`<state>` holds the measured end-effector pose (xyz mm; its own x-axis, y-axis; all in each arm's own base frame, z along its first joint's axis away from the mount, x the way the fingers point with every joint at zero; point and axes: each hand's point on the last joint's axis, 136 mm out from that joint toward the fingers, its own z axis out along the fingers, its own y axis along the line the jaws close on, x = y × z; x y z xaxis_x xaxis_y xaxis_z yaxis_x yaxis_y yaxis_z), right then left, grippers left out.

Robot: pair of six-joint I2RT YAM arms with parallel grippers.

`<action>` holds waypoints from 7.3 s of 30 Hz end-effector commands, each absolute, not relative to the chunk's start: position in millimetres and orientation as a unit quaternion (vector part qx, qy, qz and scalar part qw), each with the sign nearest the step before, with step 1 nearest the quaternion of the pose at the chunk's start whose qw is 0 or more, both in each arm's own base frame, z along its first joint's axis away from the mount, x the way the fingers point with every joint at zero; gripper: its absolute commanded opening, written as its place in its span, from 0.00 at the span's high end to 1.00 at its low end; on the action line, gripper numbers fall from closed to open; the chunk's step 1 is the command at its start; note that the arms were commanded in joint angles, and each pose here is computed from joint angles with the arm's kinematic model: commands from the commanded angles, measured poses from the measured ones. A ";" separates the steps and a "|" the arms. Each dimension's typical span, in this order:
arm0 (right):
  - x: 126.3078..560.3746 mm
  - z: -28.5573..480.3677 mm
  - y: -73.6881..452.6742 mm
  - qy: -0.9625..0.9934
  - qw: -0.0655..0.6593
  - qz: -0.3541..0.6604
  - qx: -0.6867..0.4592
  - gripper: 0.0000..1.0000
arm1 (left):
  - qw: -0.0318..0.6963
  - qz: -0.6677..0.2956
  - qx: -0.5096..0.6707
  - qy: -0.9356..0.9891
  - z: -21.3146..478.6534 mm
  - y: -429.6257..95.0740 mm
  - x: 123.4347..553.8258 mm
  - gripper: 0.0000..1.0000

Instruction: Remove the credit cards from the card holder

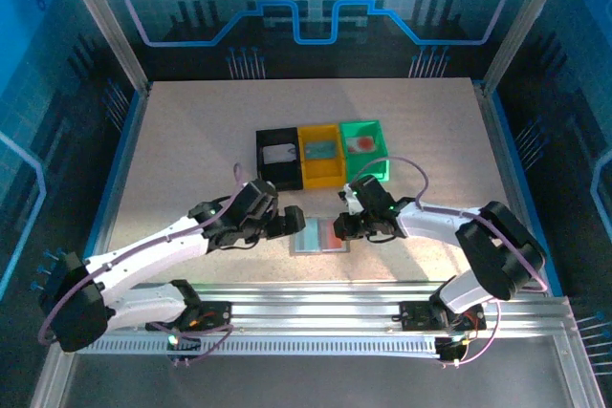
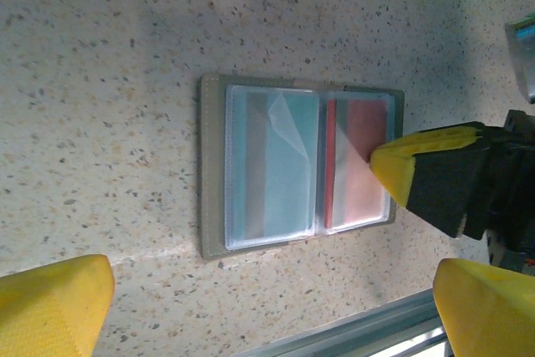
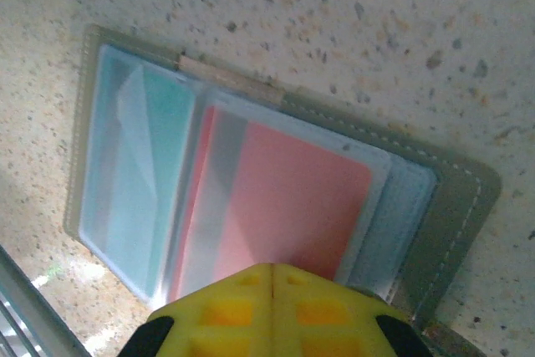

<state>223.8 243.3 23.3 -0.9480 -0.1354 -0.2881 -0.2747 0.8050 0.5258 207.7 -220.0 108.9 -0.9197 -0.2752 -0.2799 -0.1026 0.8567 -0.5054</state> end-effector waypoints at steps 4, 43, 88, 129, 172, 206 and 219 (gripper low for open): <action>225.8 21.3 241.1 0.941 0.126 0.295 -0.108 1.00 | 0.169 -0.260 -0.117 0.944 95.7 -237.5 208.7 0.01; 230.1 8.8 228.0 0.954 0.130 0.251 -0.104 1.00 | 0.134 -0.243 -0.090 0.957 46.9 -280.7 203.3 0.01; 229.3 10.1 227.4 0.954 0.130 0.251 -0.104 1.00 | 0.139 -0.193 -0.049 0.970 38.3 -287.1 201.3 0.01; 227.4 10.6 227.0 0.954 0.128 0.252 -0.104 1.00 | 0.160 -0.236 -0.057 0.957 65.6 -294.5 202.2 0.01; 226.6 9.7 226.9 0.954 0.125 0.251 -0.105 1.00 | 0.168 -0.210 -0.058 0.962 55.3 -295.1 210.4 0.01; 226.2 9.1 226.7 0.954 0.124 0.251 -0.104 1.00 | 0.164 -0.161 -0.054 0.972 36.2 -277.4 207.1 0.01; 226.0 8.5 227.5 0.954 0.123 0.253 -0.105 1.00 | 0.158 -0.154 -0.049 0.974 31.9 -281.2 206.7 0.01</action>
<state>228.7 242.5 22.1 -0.9395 -0.1363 -0.3141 -0.2881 0.8106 0.5098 207.1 -281.1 32.5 -0.9440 -0.1661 -0.2851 -0.0608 0.9368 -0.3444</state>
